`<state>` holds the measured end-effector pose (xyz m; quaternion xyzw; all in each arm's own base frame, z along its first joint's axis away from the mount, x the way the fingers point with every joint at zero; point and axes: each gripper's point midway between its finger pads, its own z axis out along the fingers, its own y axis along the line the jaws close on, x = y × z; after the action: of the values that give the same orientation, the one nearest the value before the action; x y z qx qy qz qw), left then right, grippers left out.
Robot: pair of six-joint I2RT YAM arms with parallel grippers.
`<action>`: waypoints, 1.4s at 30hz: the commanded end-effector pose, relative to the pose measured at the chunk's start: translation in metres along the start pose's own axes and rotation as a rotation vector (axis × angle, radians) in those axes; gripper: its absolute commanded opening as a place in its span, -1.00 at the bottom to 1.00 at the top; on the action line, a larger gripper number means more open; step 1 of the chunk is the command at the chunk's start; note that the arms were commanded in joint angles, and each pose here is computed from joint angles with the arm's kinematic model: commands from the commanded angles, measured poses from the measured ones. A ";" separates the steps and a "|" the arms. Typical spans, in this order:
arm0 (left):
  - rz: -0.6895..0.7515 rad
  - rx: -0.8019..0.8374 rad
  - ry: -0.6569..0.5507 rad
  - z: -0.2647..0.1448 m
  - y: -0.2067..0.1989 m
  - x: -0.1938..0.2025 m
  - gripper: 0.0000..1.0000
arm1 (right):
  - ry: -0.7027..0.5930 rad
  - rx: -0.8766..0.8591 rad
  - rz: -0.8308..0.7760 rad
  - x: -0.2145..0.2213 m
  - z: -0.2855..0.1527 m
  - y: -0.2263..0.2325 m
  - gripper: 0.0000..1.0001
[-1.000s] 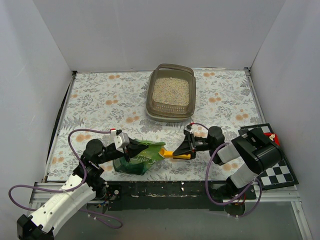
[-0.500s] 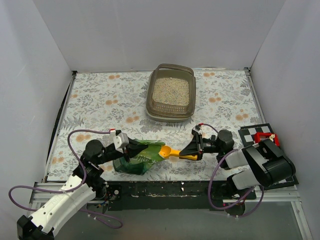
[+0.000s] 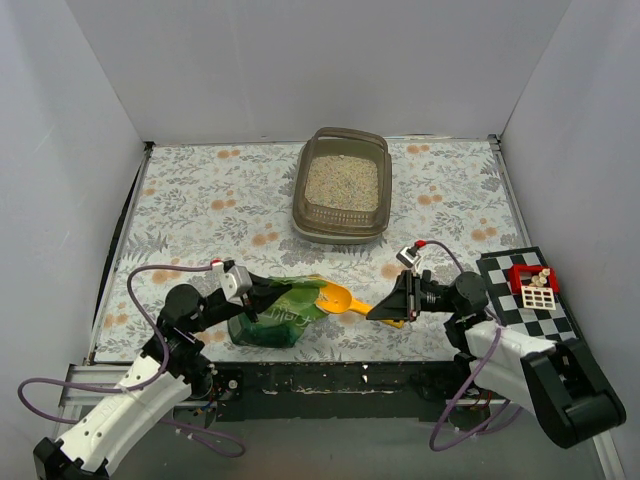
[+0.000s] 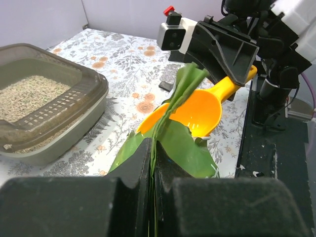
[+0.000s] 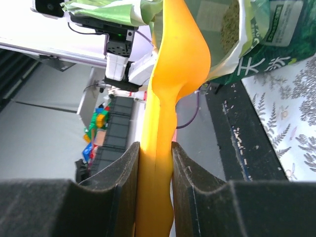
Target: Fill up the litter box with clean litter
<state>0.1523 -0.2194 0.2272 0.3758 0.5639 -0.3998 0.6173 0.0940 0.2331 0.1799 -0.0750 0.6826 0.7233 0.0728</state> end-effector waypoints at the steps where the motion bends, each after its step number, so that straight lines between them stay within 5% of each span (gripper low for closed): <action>1: 0.038 -0.081 -0.031 -0.003 0.013 -0.006 -1.00 | 0.003 0.023 -0.201 -0.004 -0.001 0.001 -0.97; 27: 0.085 -0.214 -0.082 -0.012 0.033 -0.020 -1.00 | -0.247 0.207 0.005 -0.019 -0.018 -0.018 -0.97; 42: 0.088 -0.248 -0.087 -0.014 0.039 -0.019 -1.00 | -0.446 0.167 -0.076 -0.084 -0.012 0.046 -0.97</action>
<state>0.1765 -0.1957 0.2384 0.3151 0.5744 -0.3332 0.6781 0.1434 0.2180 0.1982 0.0709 0.7327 0.6493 0.1913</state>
